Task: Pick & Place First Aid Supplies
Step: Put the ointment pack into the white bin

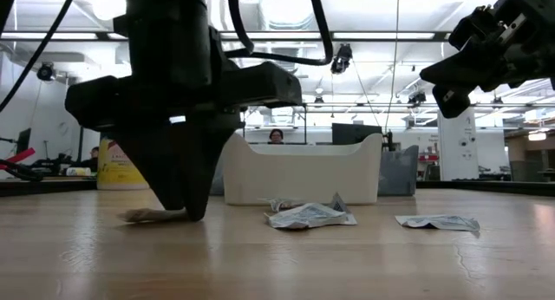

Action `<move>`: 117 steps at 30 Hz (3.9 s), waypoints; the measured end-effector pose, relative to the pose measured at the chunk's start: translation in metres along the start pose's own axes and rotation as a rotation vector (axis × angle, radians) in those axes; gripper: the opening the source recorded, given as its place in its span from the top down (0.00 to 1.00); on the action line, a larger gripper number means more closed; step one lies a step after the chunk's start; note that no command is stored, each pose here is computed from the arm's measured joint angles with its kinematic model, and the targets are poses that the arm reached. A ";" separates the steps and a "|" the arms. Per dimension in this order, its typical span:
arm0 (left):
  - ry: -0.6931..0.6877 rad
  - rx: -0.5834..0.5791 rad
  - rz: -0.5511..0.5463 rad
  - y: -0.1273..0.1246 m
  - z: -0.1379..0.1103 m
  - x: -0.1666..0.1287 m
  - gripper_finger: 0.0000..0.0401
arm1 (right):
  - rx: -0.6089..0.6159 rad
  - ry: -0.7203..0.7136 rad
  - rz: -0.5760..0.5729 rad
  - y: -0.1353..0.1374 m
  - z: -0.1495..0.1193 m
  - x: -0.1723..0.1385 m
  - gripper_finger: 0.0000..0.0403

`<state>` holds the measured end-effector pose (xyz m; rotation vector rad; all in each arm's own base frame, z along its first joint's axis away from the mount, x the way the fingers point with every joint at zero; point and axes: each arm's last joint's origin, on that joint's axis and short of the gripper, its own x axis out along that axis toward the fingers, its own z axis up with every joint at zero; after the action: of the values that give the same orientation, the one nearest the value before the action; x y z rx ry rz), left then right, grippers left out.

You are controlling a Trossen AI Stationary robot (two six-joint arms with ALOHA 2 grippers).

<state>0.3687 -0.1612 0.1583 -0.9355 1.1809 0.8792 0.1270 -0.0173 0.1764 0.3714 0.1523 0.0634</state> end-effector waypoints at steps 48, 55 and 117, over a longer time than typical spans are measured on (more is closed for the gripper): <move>-0.774 0.314 -0.168 0.036 0.108 -0.173 1.00 | -0.001 0.000 0.000 0.000 0.000 0.000 0.98; -0.693 0.249 -0.096 0.037 0.154 -0.145 1.00 | -0.001 0.000 0.000 0.000 0.000 0.000 0.98; -0.404 0.485 0.152 0.006 0.162 0.000 1.00 | -0.001 0.001 -0.001 0.000 0.000 0.000 0.98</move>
<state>0.4202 -0.0083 0.1781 -0.2610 1.0502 0.8031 0.1270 -0.0173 0.1763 0.3705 0.1530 0.0630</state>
